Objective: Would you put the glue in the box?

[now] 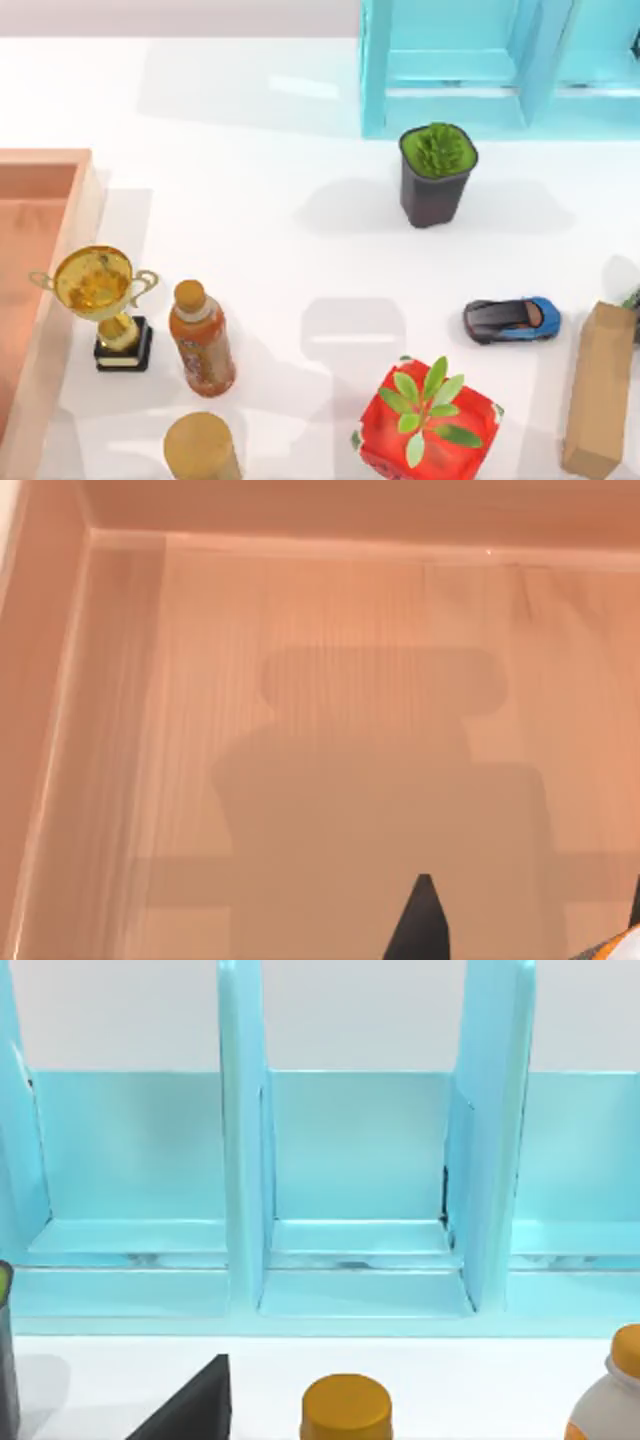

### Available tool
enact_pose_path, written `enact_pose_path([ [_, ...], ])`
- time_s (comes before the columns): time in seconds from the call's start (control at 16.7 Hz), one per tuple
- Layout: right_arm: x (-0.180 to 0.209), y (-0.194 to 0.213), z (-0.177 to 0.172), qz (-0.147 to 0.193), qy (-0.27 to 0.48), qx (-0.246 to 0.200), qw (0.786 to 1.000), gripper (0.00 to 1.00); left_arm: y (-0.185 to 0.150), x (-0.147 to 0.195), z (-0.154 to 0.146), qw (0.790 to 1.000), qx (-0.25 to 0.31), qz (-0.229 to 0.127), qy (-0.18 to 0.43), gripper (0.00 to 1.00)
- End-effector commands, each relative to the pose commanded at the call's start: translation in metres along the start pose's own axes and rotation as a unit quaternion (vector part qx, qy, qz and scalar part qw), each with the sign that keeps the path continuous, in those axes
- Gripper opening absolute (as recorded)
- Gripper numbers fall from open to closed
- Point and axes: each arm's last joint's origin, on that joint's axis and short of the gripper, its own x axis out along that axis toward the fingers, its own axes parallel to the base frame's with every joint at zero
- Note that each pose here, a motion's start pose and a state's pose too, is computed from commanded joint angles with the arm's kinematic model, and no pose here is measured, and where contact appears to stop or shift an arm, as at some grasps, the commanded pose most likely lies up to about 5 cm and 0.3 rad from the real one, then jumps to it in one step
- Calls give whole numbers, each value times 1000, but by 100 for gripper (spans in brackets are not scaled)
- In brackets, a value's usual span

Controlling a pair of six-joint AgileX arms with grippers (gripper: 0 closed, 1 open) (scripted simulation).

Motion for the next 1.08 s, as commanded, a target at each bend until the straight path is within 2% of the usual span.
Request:
enact_pose_path([
  [0.24,0,0,0,0,0,0,1000,100,0,-17,-14,999,21,-7,-31,0],
  [0.6,0,0,0,0,0,0,1000,100,0,-16,-13,999,23,-8,-32,0],
  [1.08,0,0,0,0,0,0,1000,100,3,16,-15,999,23,-7,-32,0],
])
